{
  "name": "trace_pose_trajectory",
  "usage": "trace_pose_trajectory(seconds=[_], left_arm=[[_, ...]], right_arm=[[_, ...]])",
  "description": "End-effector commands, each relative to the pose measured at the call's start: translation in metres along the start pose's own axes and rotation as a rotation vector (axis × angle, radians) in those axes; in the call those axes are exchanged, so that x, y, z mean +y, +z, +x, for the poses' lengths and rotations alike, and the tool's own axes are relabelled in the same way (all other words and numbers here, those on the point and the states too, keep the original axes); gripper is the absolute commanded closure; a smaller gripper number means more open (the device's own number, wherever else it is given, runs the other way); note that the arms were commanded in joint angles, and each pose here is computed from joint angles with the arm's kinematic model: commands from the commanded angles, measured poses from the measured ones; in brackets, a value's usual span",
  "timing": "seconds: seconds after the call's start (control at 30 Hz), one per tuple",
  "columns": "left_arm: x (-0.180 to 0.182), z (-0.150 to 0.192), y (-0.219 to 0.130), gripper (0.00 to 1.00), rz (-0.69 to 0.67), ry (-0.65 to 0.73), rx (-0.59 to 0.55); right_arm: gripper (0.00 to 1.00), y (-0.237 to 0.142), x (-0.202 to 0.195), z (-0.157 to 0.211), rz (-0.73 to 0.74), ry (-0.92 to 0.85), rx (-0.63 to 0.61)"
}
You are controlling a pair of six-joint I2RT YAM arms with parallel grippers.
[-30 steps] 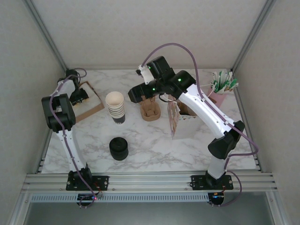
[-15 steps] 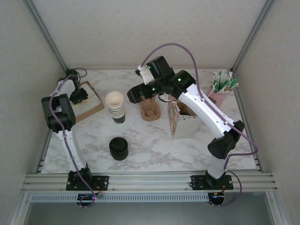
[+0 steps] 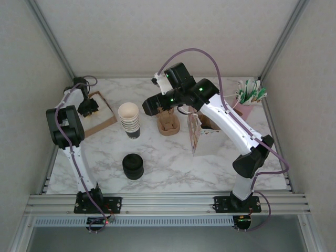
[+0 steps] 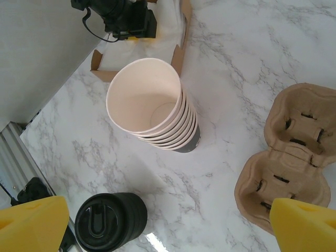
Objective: Pack the takeout coffee
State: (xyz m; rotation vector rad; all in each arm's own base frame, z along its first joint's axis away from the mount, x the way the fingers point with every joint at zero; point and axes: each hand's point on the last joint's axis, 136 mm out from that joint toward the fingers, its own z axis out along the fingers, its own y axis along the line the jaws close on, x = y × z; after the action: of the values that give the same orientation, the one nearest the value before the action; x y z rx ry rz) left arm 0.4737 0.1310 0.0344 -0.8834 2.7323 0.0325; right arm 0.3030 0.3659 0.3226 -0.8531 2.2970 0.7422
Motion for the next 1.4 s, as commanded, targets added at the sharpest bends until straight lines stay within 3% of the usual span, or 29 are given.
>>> trace_pose_trajectory(seconds=[0.0,0.9,1.37], left_arm=[[-0.002,0.001,-0.026,0.69,0.012,0.020,-0.005],[-0.001,-0.007,-0.052,0.73,0.015,0.018,-0.049],[-0.001,-0.012,-0.068,0.83,0.020,0.017,-0.081]], right_arm=[[0.01,-0.006,0.010,-0.003,-0.029,0.000,-0.011],[0.01,-0.008,0.012,-0.001,-0.037,0.001,-0.014],[0.01,-0.009,0.013,0.001,-0.039,0.002,-0.017]])
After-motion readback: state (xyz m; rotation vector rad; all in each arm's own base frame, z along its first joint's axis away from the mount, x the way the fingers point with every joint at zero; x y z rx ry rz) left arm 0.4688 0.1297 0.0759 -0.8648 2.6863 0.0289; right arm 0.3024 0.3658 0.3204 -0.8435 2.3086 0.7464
